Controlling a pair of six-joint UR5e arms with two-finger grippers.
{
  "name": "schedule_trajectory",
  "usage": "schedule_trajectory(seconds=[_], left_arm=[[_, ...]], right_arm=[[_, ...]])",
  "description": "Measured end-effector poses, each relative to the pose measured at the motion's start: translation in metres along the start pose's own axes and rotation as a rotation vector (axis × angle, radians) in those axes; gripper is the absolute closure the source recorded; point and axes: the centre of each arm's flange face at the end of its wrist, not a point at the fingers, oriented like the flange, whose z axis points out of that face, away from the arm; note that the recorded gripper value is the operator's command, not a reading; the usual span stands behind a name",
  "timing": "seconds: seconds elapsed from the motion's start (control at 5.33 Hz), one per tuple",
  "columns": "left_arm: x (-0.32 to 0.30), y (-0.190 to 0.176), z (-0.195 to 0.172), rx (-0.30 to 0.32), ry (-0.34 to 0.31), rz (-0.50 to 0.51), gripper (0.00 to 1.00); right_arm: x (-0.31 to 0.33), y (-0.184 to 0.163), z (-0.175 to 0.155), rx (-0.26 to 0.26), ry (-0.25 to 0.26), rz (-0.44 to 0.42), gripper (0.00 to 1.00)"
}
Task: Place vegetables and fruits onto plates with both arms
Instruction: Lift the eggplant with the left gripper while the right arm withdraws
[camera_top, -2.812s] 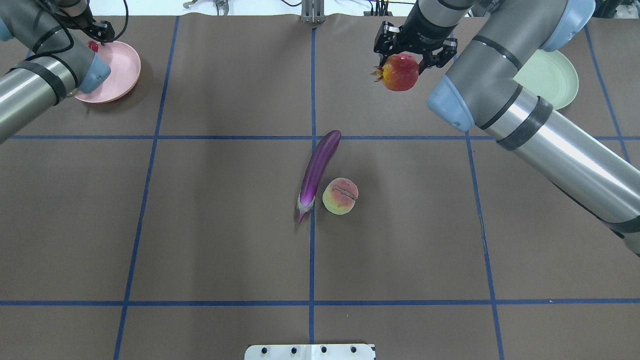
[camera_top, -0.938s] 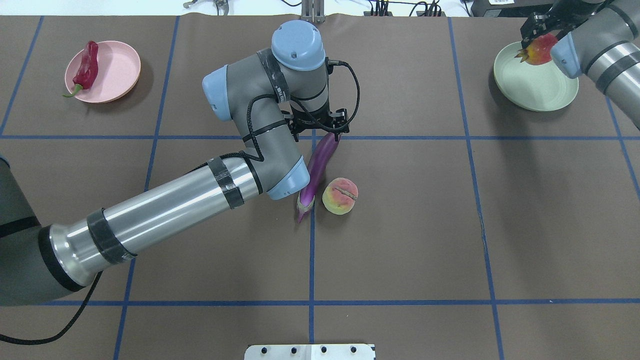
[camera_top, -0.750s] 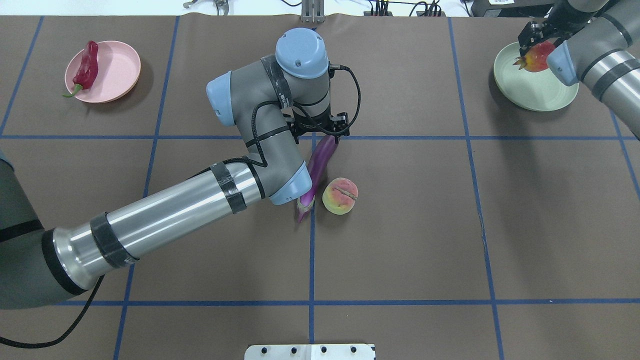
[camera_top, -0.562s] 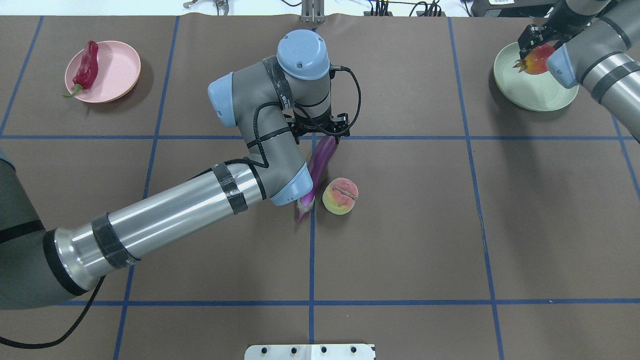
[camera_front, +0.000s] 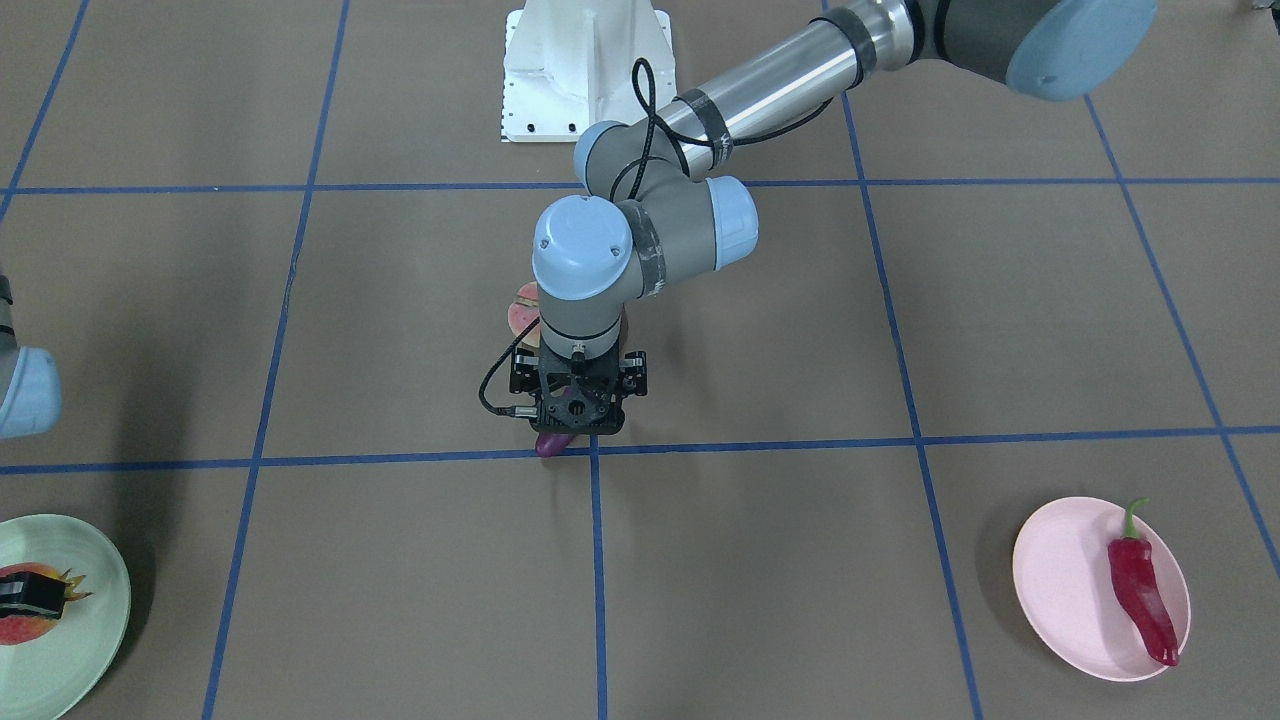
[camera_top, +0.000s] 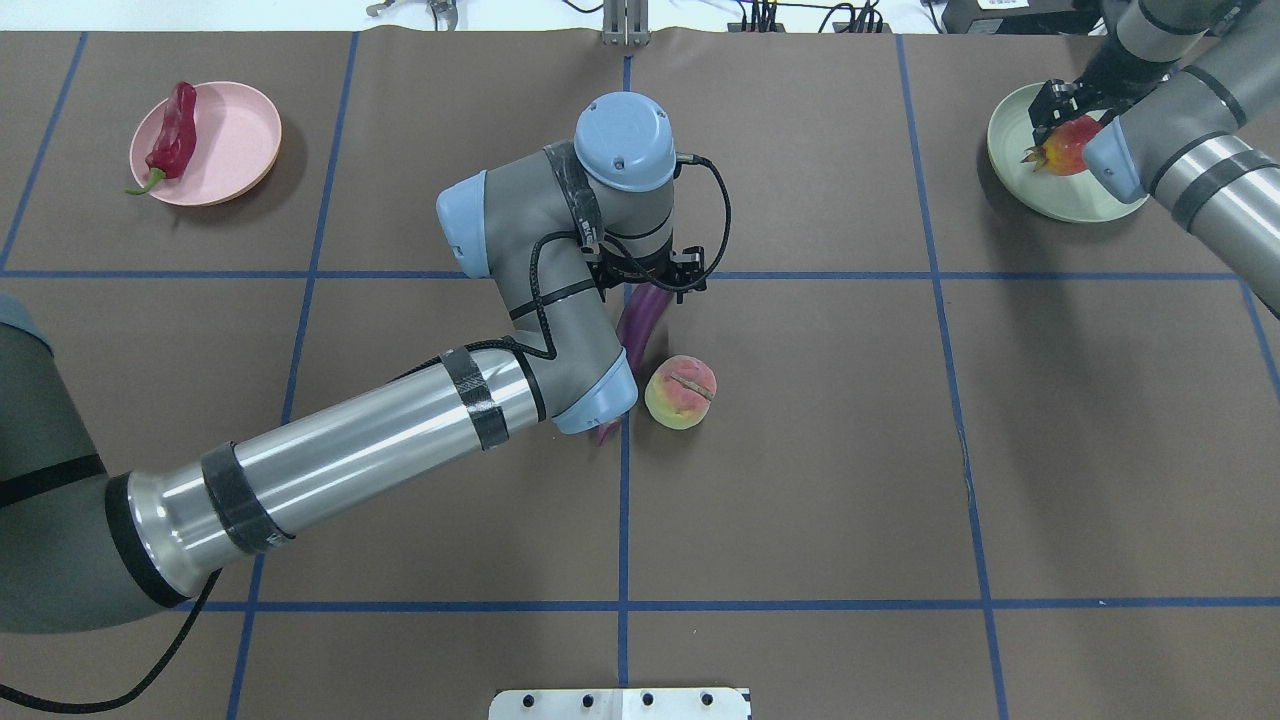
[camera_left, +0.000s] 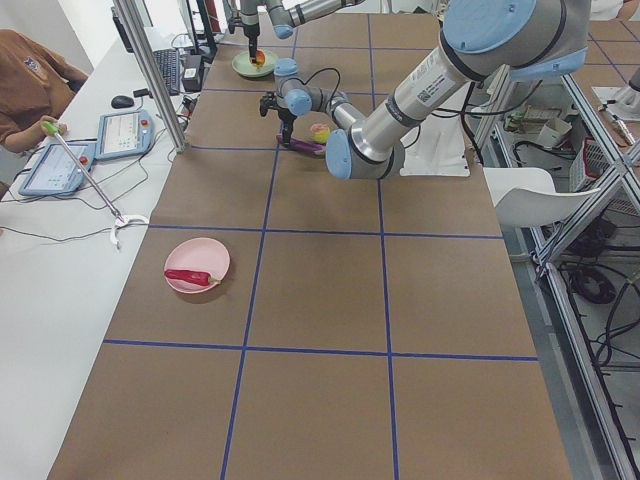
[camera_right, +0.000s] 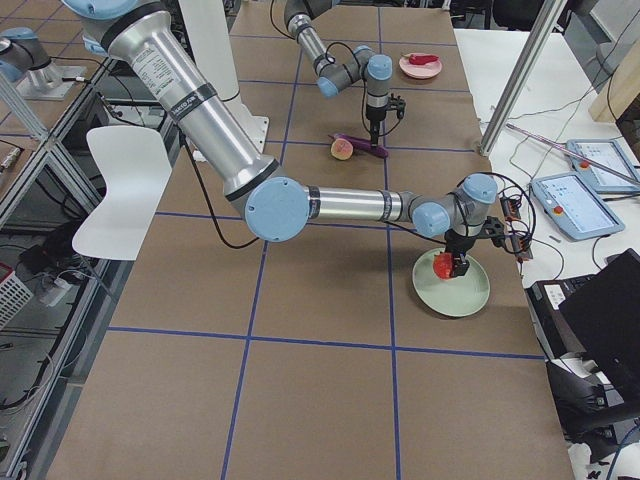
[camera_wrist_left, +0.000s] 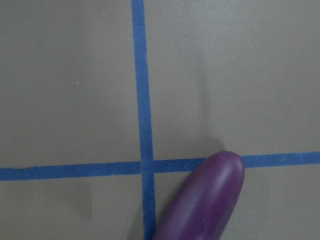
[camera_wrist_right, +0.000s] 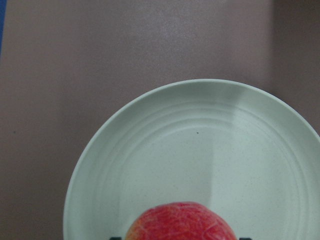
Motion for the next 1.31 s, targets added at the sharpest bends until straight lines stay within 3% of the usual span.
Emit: schedule_trajectory(seconds=[0.19,0.38,0.56,0.94,1.31], left_arm=[[0.000,0.002,0.006,-0.002,0.002,0.004,0.08],[-0.001,0.004,0.010,-0.005,0.000,0.005,0.59],[-0.001,0.005,0.013,-0.008,-0.002,0.005,1.00],[0.001,0.000,-0.003,0.002,0.017,-0.019,1.00],[-0.023,-0.046,-0.051,0.007,0.059,-0.063,1.00]], right_arm=[[0.000,0.002,0.003,-0.005,0.001,0.001,0.00],[-0.002,0.002,0.002,-0.005,-0.001,0.003,0.00],[-0.005,-0.002,-0.006,0.003,-0.011,0.003,0.00],[-0.017,-0.017,-0.061,0.019,-0.077,0.027,0.00],[-0.061,-0.014,-0.133,0.010,-0.149,0.078,0.00]])
